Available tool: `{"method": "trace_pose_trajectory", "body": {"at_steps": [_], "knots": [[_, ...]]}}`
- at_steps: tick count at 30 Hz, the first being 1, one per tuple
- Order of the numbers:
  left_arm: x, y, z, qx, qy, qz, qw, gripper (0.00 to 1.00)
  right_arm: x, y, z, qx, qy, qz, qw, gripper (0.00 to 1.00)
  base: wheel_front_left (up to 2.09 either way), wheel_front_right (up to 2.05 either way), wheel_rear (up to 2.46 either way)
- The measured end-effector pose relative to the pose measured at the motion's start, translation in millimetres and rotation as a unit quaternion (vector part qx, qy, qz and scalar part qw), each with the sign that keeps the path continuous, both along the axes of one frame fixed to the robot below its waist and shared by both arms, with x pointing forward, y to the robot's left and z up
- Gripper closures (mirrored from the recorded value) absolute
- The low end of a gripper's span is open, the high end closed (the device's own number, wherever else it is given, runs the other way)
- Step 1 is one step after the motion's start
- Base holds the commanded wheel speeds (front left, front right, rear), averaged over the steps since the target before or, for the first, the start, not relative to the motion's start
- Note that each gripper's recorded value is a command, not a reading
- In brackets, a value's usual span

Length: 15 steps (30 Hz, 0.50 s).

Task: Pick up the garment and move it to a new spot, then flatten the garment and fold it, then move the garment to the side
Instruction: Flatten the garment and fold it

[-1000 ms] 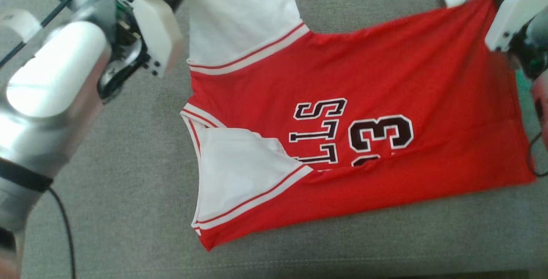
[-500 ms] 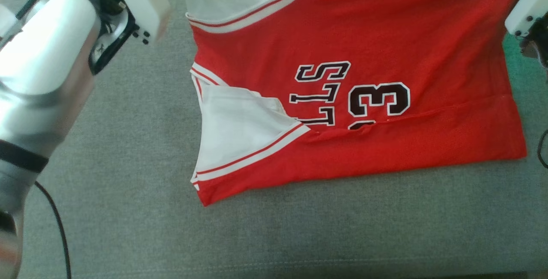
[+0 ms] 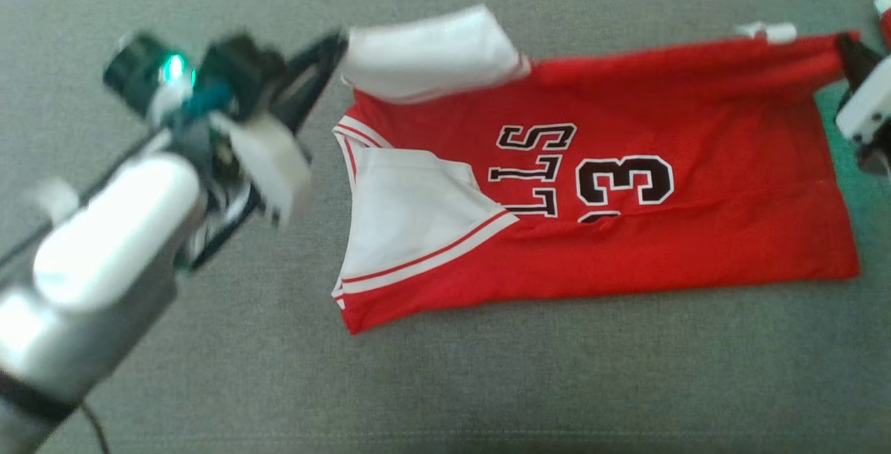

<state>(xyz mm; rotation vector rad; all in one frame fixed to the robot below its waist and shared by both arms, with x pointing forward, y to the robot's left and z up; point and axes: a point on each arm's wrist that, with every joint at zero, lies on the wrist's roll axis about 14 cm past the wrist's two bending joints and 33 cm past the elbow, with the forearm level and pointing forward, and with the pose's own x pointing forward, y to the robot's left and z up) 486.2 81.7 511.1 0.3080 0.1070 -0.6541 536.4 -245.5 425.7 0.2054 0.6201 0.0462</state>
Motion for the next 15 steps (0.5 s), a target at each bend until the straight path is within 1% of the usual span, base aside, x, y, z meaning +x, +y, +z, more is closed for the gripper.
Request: {"method": "trace_pose_trajectory", "body": {"at_steps": [4,8,15], "knots": [[-30.8,8.1,-9.3,0.002,0.014,0.012,1.000,1.00,-17.7,1.6,-6.0,0.008,0.005,0.009,1.000,1.00,0.00,0.00,0.00],[-58.5,7.0,-19.2,-0.004,0.033,0.016,0.999,1.00,-39.5,-2.6,-18.8,0.005,0.024,0.015,1.000,1.00,0.00,0.00,0.00],[-91.2,8.1,-45.6,-0.001,0.082,0.028,0.996,1.00,-75.7,-4.5,-44.7,-0.002,0.066,0.028,0.997,1.00,0.00,0.00,0.00]]}}
